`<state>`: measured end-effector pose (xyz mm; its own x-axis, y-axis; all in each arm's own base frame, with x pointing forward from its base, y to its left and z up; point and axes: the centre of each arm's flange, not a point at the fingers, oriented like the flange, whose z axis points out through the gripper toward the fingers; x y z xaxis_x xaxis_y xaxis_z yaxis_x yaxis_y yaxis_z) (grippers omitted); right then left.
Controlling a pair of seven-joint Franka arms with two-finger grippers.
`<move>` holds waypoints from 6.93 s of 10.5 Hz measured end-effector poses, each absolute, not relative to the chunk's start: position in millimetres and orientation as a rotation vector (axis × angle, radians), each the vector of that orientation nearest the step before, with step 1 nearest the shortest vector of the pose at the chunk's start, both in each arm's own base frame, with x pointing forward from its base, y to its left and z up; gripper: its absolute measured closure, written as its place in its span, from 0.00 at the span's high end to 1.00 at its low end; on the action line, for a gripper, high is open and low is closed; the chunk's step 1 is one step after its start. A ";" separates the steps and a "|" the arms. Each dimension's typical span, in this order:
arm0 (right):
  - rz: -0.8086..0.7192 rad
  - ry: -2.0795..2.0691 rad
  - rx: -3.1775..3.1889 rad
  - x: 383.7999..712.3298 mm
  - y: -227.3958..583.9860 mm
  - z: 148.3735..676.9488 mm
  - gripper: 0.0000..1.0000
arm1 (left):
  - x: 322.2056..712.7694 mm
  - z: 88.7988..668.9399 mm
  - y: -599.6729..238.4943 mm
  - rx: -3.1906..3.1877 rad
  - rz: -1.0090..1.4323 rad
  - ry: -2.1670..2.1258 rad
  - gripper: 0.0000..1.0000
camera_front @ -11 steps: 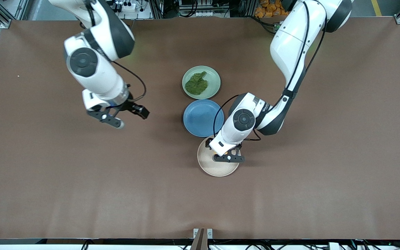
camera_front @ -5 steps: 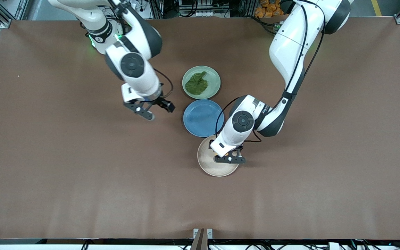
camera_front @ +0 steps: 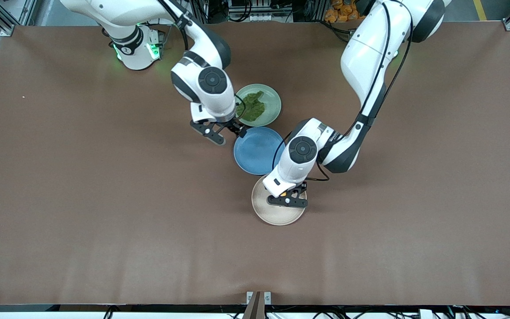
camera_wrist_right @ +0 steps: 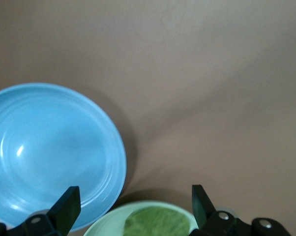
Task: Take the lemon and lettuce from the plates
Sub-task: 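Close the left gripper on the lemon while the right gripper reaches the lettuce, then lift the lemon off the plate while the right gripper lowers onto the lettuce, then set the lemon on the table and open the left gripper, then grasp the lettuce leaf with the right gripper and lift it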
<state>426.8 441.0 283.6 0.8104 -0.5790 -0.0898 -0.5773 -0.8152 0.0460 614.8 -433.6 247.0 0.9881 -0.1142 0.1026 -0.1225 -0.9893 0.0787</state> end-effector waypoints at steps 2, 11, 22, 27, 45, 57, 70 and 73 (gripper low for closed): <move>-0.160 -0.969 2.986 409.2 461.4 276.9 1.00 | 632.8 338.1 -401.4 3.074 0.209 -0.119 0.65; -0.099 -0.927 3.027 317.0 500.0 232.9 1.00 | 683.3 239.3 -80.4 3.166 -0.273 -0.079 0.65; -0.021 -0.923 3.027 277.0 507.8 180.1 1.00 | 718.4 363.2 -91.5 3.163 0.129 -0.067 1.00; -0.026 -0.895 3.027 272.9 507.5 171.1 0.94 | 691.3 484.5 -80.9 3.132 0.236 -0.020 1.00; -0.028 -0.925 3.064 300.4 506.3 209.9 0.21 | 594.9 634.2 -55.1 3.161 0.144 0.032 1.00; -0.123 -0.633 2.964 444.9 404.4 288.2 0.16 | 579.0 646.6 -53.5 3.166 0.126 0.030 1.00; -0.306 -0.153 2.962 594.9 82.4 278.3 0.16 | 576.6 649.8 -40.3 3.164 0.121 0.123 1.00; -0.381 -0.100 2.950 594.3 10.6 261.9 0.16 | 575.6 649.6 -39.6 3.166 0.111 0.125 1.00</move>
